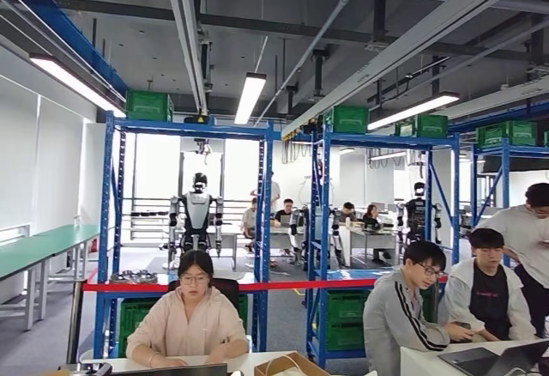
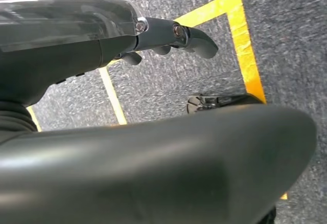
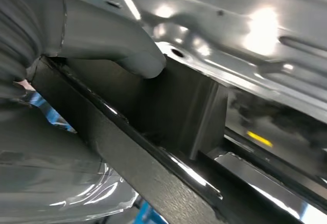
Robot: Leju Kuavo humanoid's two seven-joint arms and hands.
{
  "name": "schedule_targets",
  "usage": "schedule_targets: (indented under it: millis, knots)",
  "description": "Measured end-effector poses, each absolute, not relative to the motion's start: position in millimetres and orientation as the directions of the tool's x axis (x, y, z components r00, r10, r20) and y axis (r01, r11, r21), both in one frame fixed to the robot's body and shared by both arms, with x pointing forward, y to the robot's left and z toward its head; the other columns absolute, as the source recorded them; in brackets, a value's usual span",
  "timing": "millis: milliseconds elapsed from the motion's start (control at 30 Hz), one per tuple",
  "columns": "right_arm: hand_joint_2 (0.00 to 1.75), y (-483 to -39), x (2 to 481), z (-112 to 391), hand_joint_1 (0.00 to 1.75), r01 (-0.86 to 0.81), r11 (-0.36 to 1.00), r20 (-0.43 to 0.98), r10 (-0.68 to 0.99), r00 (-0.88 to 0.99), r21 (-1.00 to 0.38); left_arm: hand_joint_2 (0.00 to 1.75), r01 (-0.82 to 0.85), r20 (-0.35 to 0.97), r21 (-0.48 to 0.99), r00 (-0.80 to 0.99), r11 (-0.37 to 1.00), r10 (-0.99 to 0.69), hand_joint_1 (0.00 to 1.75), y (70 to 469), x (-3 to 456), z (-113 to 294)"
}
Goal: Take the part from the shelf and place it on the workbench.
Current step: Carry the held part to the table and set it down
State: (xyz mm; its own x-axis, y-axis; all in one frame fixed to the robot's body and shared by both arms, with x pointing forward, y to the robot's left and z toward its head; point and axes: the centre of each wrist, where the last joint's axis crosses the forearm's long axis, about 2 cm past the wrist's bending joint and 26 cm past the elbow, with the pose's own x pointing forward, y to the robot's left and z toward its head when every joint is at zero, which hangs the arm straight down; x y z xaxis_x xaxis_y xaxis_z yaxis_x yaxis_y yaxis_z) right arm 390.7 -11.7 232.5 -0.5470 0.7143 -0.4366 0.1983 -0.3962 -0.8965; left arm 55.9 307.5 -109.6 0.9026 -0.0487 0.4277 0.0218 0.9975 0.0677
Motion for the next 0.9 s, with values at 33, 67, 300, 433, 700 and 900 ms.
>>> schedule_targets:
  millis: [33, 67, 300, 433, 700, 900]
  knots:
    - [1.75, -14.7, 393.7, 232.6, 1.75, 0.187, -0.406, -0.439, 0.721, -0.537, -0.895, 1.75, 0.024, 0.428, 0.067, 0.902, 0.997, -0.051, 0.0, 307.4, 55.3, -109.7]
    - [1.75, -17.3, 395.9, 231.7, 1.75, 0.175, -0.413, -0.439, 0.725, -0.53, -0.894, 1.75, 0.026, 0.429, 0.067, 0.902, 0.997, -0.053, 0.0, 307.4, 54.3, -109.8]
    - [1.75, -30.9, 401.0, 216.7, 1.75, 0.088, -0.456, -0.434, 0.746, -0.504, -0.886, 1.75, 0.061, 0.461, 0.058, 0.884, 0.996, -0.081, 0.0, 306.4, 55.5, -109.7]
    - [1.31, -35.2, 400.7, 209.1, 1.31, 0.061, -0.462, -0.426, 0.751, -0.505, -0.885, 1.75, 0.07, 0.478, 0.052, 0.874, 0.996, -0.087, 0.0, 303.5, 56.5, -109.6]
    - [0.0, -34.3, 397.9, 204.0, 0.0, 0.035, -0.442, -0.391, 0.751, -0.532, -0.896, 1.31, 0.079, 0.472, 0.057, 0.876, 0.995, -0.097, 0.0, 298.0, 55.8, -109.8]
    - [0.0, -33.7, 394.0, 197.6, 0.0, -0.001, -0.403, -0.33, 0.752, -0.57, -0.915, 0.0, 0.087, 0.478, 0.068, 0.872, 0.994, -0.109, 0.0, 298.2, 58.7, -109.4]
